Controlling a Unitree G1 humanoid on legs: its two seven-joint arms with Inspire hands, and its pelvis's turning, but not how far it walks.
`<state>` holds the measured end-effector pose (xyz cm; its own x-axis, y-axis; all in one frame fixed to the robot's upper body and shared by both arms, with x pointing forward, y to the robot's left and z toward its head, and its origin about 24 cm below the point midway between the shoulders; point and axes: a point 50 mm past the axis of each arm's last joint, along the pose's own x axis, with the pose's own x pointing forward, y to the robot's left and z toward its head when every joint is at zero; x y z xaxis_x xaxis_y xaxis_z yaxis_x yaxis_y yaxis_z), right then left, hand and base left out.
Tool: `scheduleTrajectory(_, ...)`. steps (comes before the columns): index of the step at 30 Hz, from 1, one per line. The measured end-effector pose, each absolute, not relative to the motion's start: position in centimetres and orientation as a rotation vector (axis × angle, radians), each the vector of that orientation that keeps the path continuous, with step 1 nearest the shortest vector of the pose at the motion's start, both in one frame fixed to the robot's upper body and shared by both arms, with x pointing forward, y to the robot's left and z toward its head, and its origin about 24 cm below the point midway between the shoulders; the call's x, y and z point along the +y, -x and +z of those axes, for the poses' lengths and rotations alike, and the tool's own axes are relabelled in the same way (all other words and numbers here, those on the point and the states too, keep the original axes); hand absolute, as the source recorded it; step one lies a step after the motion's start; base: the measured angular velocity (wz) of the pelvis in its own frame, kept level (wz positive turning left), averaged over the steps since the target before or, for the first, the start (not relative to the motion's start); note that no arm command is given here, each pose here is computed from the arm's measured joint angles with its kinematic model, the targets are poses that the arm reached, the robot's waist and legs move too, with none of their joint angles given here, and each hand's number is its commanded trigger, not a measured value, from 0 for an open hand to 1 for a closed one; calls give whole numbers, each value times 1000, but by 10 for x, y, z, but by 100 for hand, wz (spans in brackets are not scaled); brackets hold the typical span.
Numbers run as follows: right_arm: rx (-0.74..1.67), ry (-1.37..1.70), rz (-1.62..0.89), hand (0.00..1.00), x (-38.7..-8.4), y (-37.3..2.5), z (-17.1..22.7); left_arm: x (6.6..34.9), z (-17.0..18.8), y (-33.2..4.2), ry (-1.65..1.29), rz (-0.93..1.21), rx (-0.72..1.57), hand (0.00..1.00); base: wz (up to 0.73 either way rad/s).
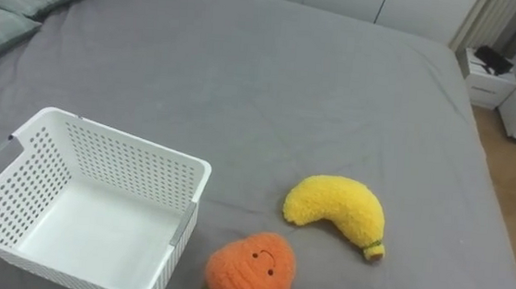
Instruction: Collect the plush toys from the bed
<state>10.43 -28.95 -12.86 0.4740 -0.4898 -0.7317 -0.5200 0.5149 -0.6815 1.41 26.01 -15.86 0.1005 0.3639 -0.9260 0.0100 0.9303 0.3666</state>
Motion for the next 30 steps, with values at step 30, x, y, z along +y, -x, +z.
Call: scheduleTrajectory(30, 418, 923, -241, 100, -277, -207, -8, 266, -155, -24, -172, 398, 1320, 0, -7)
